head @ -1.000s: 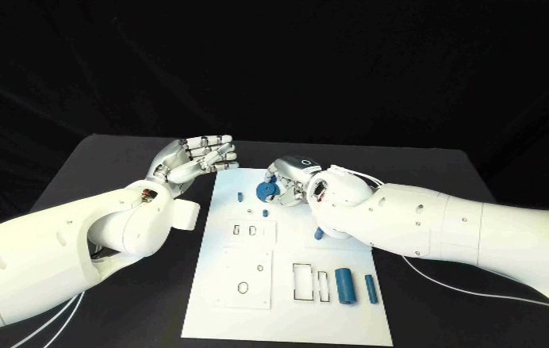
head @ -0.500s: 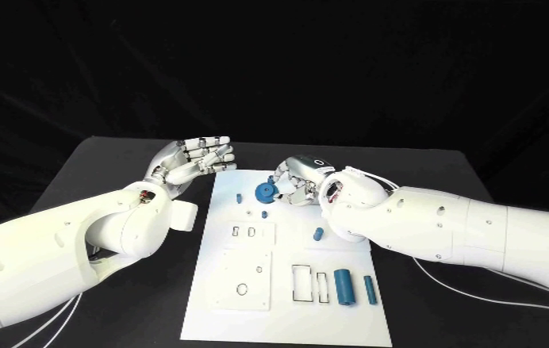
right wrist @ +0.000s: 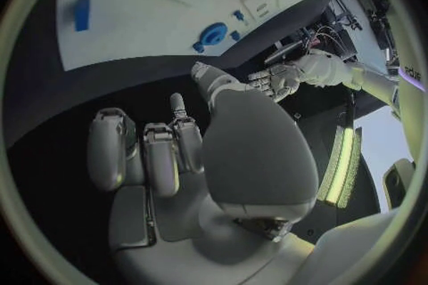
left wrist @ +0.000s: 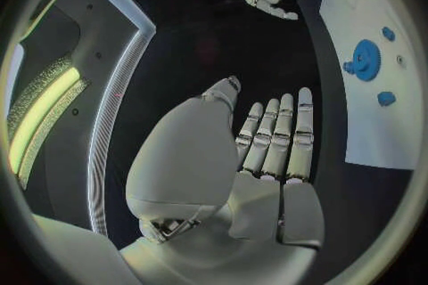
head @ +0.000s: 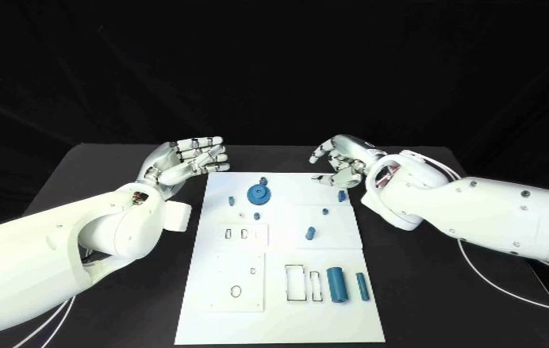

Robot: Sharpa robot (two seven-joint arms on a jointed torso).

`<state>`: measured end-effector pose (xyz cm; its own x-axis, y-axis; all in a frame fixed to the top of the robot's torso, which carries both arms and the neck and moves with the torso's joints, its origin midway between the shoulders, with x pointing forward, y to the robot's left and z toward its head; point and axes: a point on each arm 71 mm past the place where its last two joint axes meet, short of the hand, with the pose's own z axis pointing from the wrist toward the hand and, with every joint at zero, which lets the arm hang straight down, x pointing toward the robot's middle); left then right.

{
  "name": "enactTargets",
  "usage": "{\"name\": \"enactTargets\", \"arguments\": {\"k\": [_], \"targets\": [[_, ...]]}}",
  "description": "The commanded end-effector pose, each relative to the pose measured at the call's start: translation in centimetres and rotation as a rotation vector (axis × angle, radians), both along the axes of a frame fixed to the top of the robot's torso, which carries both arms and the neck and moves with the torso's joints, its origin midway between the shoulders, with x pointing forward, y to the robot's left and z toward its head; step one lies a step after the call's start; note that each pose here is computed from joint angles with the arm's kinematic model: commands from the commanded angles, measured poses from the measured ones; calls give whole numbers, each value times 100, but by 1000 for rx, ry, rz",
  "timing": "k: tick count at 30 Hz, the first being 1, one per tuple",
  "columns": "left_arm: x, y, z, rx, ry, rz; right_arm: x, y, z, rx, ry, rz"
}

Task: Assemble the parts on the task board

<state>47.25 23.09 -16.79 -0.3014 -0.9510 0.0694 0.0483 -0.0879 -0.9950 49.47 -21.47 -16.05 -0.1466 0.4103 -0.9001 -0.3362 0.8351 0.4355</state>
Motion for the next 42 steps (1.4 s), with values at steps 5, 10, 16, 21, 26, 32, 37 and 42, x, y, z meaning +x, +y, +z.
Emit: {"name": "enactTargets", "arguments": {"k": [5, 10, 16, 21, 26, 32, 37, 42], "targets": [[12, -8, 4, -17, -3, -13, -67, -419, -81, 14, 96, 15], [30, 12, -5, -15, -2, -6, -78, -634, -145, 5, 106, -29], [41, 15, -10, -15, -2, -6, -83, -728, -282, -5, 132, -48], [45, 19, -13, -15, -2, -5, -78, -716, -373, -11, 152, -46], [41, 24, -11, -14, -2, -4, -76, -696, -447, -13, 167, -44], [38, 30, -10, -14, -2, -3, -48, -657, -494, -13, 171, -49], [35, 27, -8, -15, -2, -5, -9, -643, -523, -15, 169, -59], [35, 34, -8, -13, -1, -3, 31, -624, -554, -18, 168, -65]]}}
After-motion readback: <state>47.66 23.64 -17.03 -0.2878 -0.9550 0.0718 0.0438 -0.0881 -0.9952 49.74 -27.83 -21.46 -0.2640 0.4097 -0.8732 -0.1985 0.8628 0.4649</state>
